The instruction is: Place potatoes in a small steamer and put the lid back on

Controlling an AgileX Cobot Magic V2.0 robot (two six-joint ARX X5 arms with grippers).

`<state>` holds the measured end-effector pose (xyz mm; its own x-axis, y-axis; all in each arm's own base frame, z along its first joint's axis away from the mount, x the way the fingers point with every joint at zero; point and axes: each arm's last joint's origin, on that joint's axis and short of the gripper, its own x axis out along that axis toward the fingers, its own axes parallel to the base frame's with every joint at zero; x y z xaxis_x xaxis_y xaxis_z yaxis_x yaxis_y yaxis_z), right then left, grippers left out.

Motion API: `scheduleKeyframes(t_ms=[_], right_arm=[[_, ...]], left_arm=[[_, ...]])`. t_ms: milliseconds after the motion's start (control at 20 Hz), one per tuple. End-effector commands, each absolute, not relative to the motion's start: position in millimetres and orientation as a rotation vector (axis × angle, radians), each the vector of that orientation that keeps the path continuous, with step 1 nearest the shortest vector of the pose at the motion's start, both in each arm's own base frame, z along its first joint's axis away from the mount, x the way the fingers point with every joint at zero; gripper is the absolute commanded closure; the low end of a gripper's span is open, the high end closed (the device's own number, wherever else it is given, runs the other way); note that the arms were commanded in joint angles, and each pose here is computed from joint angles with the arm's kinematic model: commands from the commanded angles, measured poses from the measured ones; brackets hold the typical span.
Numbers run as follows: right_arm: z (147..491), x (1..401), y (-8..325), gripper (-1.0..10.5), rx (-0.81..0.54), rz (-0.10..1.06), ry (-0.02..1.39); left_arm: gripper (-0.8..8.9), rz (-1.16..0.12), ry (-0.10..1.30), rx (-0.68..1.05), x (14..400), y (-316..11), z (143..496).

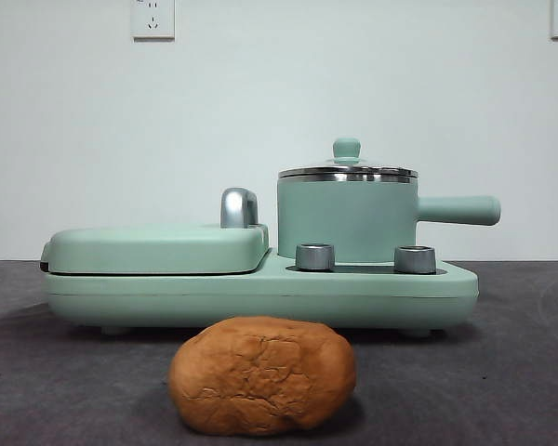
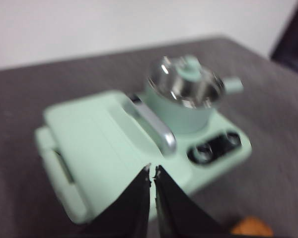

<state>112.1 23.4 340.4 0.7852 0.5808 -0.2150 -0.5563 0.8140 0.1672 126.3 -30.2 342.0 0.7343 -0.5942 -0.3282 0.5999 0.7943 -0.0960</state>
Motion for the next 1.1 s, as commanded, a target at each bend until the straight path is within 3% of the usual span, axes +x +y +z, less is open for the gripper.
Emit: scheduleKeyframes(t_ms=[50, 350, 650, 900, 1100], right_arm=[[345, 113, 27, 9.4, -0.014, 0.66, 0.244], [333, 113, 33, 9.4, -0.221, 0.738, 0.301], [323, 111, 33, 9.2, -0.434, 0.669, 0.365], [322, 111, 33, 7.0, -0.447, 0.641, 0.382], [323, 111, 33, 7.0, -0.433, 0.634, 0.384]], left_arm=[[7.99, -0.757, 0.343, 0.197, 133, -39, 344], [7.99, -0.856, 0.313, 0.455, 140, -55, 340], [7.72, -0.866, 0.279, 0.566, 140, -58, 339], [5.16, -0.866, 0.276, 0.565, 141, -58, 339], [5.03, -0.863, 0.268, 0.564, 141, -59, 340]])
